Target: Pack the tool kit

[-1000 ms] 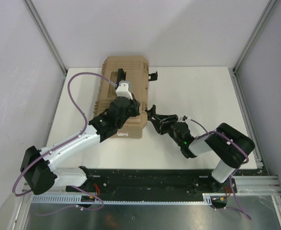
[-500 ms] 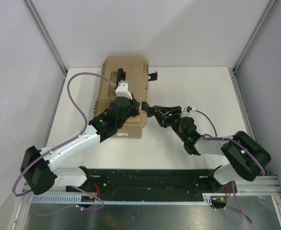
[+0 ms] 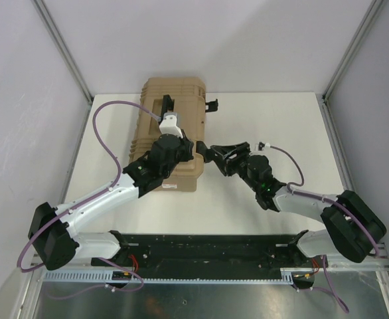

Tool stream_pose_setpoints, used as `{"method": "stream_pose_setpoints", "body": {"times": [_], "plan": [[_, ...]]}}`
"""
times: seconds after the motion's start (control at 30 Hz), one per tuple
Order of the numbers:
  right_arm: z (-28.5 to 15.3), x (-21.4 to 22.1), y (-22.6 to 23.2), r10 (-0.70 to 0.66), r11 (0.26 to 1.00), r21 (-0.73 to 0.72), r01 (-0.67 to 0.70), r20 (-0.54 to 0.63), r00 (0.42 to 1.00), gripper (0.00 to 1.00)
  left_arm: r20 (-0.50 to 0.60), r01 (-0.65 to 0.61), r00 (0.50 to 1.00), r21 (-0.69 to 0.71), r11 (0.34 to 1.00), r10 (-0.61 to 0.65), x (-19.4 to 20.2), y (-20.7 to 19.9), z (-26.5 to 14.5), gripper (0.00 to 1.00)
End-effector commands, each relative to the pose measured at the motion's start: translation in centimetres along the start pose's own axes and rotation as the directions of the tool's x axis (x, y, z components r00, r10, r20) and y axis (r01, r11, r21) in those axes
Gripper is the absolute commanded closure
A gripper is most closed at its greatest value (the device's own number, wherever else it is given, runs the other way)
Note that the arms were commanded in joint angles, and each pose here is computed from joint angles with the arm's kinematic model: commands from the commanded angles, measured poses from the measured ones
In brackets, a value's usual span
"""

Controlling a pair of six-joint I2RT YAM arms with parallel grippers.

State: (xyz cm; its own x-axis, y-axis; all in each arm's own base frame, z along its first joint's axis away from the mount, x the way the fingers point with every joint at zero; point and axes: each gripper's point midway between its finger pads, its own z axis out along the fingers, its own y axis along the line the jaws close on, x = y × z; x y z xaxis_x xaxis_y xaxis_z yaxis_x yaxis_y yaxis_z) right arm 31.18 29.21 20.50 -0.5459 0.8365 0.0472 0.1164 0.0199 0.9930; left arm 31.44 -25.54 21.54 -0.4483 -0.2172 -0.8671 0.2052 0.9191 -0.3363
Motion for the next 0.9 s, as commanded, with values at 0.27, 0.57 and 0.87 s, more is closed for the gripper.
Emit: {"method": "stream_pose_setpoints", "body": {"times": [0.27,0.57,0.87], "plan": [[-0.7,3.8,1.3,-0.155,0.981,0.087,0.175,-0.197,0.968,0.26,-0.677,-0.315,0.720,-0.123,0.941,0.152,19.6,9.7,-5.1,0.84],[0.2,3.6,-1.5,-0.205,0.952,0.176,0.252,-0.246,0.947,0.22,-0.677,-0.315,0.719,-0.121,0.941,0.154,19.5,9.6,-4.9,0.84],[0.0,3.0,-4.7,-0.213,0.917,0.280,0.284,-0.257,0.943,0.22,-0.683,-0.320,0.714,-0.124,0.939,0.153,19.7,9.7,-4.9,0.84]]}}
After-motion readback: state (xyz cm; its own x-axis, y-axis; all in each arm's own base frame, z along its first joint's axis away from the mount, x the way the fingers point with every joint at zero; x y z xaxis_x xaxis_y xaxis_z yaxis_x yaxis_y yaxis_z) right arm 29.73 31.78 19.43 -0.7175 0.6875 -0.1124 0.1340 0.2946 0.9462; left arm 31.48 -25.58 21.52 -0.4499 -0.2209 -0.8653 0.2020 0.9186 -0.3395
